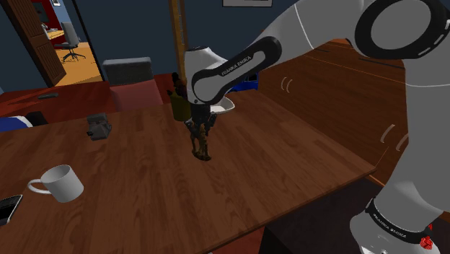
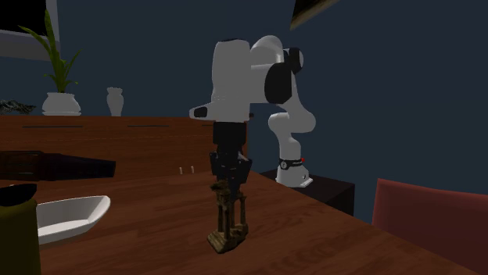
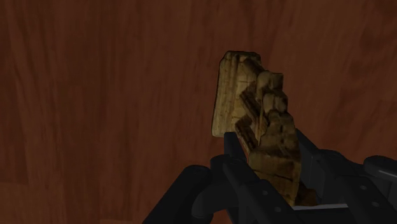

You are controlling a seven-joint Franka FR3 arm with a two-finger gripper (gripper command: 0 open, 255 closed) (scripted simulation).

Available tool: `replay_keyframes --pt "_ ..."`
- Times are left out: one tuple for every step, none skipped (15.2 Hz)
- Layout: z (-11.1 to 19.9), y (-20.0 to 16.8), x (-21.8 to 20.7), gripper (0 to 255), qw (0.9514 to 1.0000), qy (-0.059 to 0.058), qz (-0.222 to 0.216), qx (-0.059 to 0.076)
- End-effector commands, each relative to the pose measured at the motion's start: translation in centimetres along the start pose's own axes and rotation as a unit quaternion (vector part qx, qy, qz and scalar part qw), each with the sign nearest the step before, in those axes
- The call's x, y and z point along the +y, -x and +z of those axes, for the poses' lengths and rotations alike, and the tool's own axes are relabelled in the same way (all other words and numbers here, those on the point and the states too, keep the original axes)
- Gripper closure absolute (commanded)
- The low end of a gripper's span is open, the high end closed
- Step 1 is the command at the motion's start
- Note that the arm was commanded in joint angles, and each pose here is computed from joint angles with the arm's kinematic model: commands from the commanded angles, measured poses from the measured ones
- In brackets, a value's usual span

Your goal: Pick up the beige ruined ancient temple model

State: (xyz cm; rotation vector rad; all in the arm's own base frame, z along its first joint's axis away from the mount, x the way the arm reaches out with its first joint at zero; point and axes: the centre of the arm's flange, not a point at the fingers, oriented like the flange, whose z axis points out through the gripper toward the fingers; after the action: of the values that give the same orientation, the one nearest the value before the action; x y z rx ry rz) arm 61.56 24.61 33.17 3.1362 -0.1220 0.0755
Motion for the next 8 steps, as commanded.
replay_keyframes --pt "-0.8 0.0 0.0 255 1.0 0.0 0.0 0.0" --pt "-1.3 0.0 0.0 255 1.0 0.0 0.0 0.0" --pt "-1.8 -0.1 0.0 255 1.0 0.0 0.0 0.0" --pt "-2.4 -0.1 0.0 255 1.0 0.0 0.0 0.0" --pt "-2.9 -0.1 0.0 255 1.0 0.0 0.0 0.0" --pt "-3.4 -0.2 0.0 255 1.0 0.0 0.0 0.0" --pt "-4.0 -0.2 0.0 255 1.0 0.0 0.0 0.0" --pt "-4.5 -0.2 0.0 255 1.0 0.0 0.0 0.0"
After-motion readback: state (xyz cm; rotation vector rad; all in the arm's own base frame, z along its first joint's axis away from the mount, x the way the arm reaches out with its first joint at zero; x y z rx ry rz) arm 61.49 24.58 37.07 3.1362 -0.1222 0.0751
